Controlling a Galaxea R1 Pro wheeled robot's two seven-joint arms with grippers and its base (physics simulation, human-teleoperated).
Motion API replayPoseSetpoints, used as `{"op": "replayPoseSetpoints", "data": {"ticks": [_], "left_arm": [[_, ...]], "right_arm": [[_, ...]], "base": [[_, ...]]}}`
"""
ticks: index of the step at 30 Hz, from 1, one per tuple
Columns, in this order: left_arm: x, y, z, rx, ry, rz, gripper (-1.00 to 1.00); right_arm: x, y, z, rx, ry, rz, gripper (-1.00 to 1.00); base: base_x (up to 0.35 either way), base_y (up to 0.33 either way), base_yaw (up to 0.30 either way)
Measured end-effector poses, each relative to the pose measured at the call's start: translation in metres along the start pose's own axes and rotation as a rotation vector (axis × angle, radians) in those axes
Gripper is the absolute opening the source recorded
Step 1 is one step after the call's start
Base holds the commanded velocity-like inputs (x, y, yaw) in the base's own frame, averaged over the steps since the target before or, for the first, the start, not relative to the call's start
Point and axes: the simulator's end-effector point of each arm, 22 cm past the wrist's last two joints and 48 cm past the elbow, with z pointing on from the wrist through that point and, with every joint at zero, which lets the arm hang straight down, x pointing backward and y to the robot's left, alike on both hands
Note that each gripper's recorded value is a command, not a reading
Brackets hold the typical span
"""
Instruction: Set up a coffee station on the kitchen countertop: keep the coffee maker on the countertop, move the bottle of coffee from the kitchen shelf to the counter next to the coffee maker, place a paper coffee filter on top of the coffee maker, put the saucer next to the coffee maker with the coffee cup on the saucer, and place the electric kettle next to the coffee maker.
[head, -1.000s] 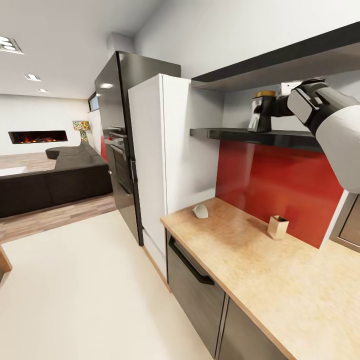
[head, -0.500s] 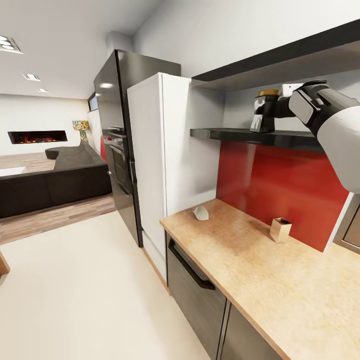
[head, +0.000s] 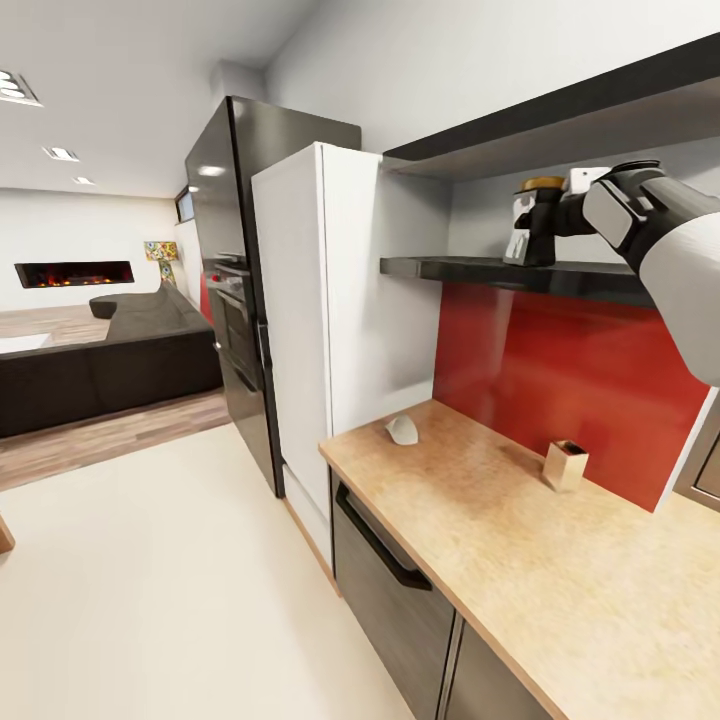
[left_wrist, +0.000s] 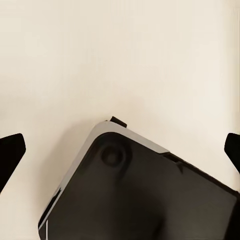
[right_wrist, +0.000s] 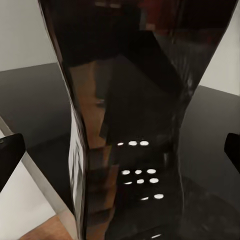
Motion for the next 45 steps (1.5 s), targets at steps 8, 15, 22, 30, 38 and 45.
{"op": "replayPoseSetpoints", "data": {"ticks": [8,15,22,30,38,45], "left_arm": [[0.000,0.000,0.000,0.001,0.000,0.002,1.00],[0.000,0.000,0.000,0.001,0.001,0.001,1.00],[0.000,0.000,0.000,0.000,0.002,0.001,1.00],[0.000,0.000,0.000,0.001,0.002,0.002,1.00],[0.000,0.000,0.000,0.001,0.002,0.001,1.00],[-0.002,-0.001,0.000,0.003,-0.003,0.000,1.00]], "right_arm": [[0.001,-0.010,0.000,0.002,0.001,0.006,1.00],[0.000,-0.010,-0.001,0.001,0.000,0.006,1.00],[0.000,-0.004,0.000,-0.008,0.000,0.004,1.00],[0.000,-0.006,0.000,-0.006,-0.004,0.008,-1.00],[-0.002,-0.003,-0.001,-0.031,-0.010,-0.046,-1.00],[-0.010,-0.005,-0.005,-0.029,-0.034,-0.055,-1.00]], "base": [[0.002,0.000,0.000],[0.202,0.117,0.000],[0.206,0.120,0.000],[0.018,0.010,0.000],[0.000,0.000,0.000],[0.000,0.000,0.000]]}}
